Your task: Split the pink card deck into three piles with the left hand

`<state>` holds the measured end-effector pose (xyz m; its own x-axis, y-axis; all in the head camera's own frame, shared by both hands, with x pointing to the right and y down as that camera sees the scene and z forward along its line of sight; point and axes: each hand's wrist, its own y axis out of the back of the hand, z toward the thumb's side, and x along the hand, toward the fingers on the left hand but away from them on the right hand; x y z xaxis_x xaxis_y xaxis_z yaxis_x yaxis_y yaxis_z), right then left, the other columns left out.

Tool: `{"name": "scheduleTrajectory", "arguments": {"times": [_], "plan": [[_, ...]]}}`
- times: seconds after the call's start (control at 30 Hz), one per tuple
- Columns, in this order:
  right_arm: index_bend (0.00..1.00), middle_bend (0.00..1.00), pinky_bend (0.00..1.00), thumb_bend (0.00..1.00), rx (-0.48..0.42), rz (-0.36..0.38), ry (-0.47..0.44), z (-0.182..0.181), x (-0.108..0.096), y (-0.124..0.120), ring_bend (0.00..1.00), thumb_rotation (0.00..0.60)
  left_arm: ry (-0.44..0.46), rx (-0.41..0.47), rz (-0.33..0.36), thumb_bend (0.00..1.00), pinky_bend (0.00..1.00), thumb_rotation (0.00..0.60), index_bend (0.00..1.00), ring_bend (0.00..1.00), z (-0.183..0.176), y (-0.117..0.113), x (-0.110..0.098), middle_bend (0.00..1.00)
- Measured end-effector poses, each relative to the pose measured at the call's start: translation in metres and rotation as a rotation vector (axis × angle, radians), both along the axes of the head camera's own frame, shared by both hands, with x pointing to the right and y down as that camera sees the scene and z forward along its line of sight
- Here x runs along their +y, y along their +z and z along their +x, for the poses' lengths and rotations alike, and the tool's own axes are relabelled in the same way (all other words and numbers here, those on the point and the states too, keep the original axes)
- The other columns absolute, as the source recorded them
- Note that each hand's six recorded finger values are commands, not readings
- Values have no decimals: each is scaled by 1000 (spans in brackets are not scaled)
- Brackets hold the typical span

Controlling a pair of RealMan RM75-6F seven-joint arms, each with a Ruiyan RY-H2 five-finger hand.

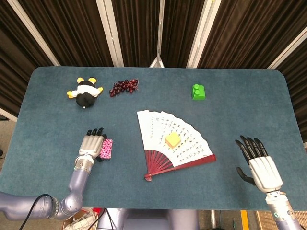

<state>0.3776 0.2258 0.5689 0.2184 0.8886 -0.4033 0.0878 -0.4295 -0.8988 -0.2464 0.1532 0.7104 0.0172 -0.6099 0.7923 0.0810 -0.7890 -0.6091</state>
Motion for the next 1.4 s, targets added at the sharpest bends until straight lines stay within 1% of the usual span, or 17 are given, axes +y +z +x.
{"name": "scheduleTrajectory", "arguments": {"times": [0.23, 0.43, 0.5, 0.63, 0.73, 0.9, 1.07, 1.13, 1.23, 1.33, 1.4], "plan": [[0, 0, 36, 369, 0, 0, 2, 1, 0, 0, 0, 600, -12, 32, 34, 369, 20, 600, 433, 0, 1, -8, -5, 0], [0, 0, 36, 369, 2, 2, 1, 0, 0, 0, 0, 600, -11, 75, 67, 369, 20, 600, 436, 0, -2, -27, -10, 0], [0, 0, 36, 369, 3, 2, 1, 0, 0, 0, 0, 600, 0, 81, 72, 368, 20, 600, 438, 0, -6, -34, -9, 0], [0, 0, 36, 369, 4, 2, 1, 0, 0, 0, 0, 600, 11, 92, 64, 369, 21, 600, 439, 0, -7, -38, -3, 0], [0, 0, 36, 369, 5, 3, 1, 0, 0, 0, 0, 600, 28, 108, 54, 369, 20, 600, 439, 0, -6, -43, 5, 0], [0, 0, 36, 369, 6, 4, 1, 0, 0, 0, 0, 600, 90, 136, 26, 369, 20, 600, 437, 0, -2, -50, 28, 0], [0, 0, 36, 368, 7, 6, 2, 0, 0, 0, 0, 600, 190, 174, -29, 369, 20, 600, 422, 0, 5, -62, 67, 0], [0, 0, 36, 369, 7, 6, 3, 1, 0, 0, 0, 600, 212, 176, -50, 368, 18, 600, 404, 0, 5, -64, 79, 0], [0, 0, 36, 369, 7, 5, 4, 1, 0, 0, 0, 600, 231, 166, -72, 335, 6, 600, 336, 0, 2, -66, 90, 0], [0, 0, 36, 369, 7, 6, 4, 1, 0, -1, 0, 600, 235, 155, -73, 252, 1, 600, 252, 0, 0, -65, 93, 0], [0, 0, 36, 369, 7, 6, 4, 1, 0, -1, 0, 600, 232, 144, -70, 172, 0, 600, 159, 0, -3, -65, 93, 0]]}}
